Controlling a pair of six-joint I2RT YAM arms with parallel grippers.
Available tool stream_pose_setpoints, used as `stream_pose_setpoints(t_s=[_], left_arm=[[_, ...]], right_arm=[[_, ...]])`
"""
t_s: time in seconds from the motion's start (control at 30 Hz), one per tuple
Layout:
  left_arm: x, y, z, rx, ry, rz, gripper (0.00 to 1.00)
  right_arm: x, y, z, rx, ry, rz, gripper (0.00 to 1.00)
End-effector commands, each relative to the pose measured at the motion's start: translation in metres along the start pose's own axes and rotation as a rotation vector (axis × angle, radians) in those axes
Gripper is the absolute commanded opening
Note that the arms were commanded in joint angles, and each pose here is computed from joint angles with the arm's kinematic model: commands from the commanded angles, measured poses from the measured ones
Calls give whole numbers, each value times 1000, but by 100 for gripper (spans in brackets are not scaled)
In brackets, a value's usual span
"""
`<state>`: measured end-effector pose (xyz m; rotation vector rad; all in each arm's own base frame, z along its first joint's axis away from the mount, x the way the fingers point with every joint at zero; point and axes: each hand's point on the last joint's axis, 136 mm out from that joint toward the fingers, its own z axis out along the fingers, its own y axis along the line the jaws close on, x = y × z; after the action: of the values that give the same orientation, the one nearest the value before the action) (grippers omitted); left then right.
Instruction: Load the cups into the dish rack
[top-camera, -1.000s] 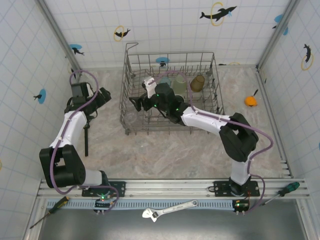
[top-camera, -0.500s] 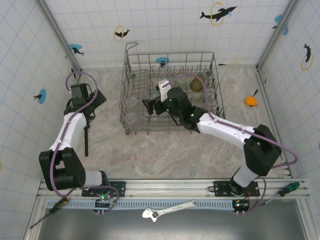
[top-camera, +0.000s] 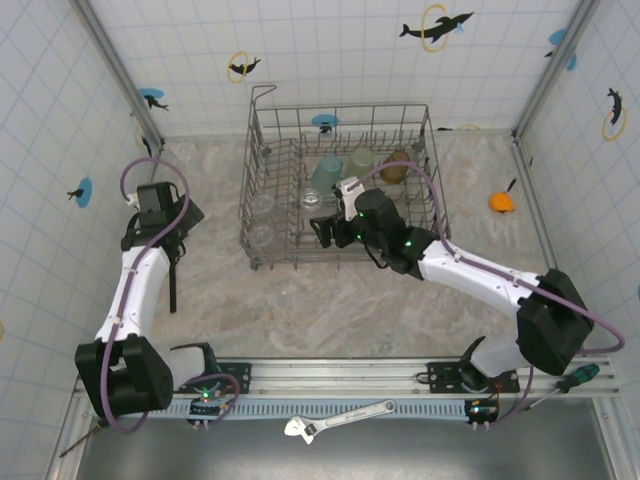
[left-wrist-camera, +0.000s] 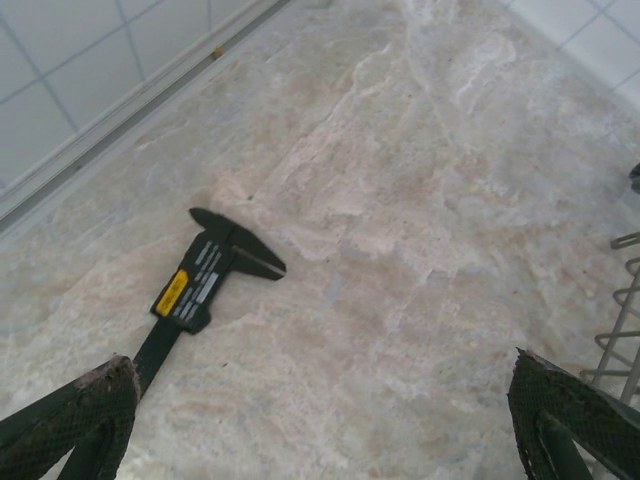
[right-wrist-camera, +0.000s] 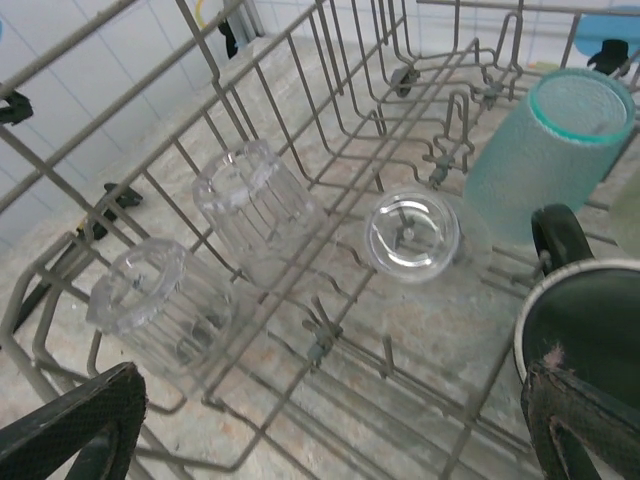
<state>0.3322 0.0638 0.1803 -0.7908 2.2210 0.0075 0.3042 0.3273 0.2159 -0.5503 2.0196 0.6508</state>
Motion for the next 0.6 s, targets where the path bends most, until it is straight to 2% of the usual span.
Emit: stream_pose_setpoints(t_s=[0.0,0.57], left_arm=[[11,18,-9,-68,33,-34,97],[33,75,-39,-356,109,-5,98]], right_arm=[[4,-7,-19,-3,-4,14,100],[33,-37,-52,6,-4,97,100]])
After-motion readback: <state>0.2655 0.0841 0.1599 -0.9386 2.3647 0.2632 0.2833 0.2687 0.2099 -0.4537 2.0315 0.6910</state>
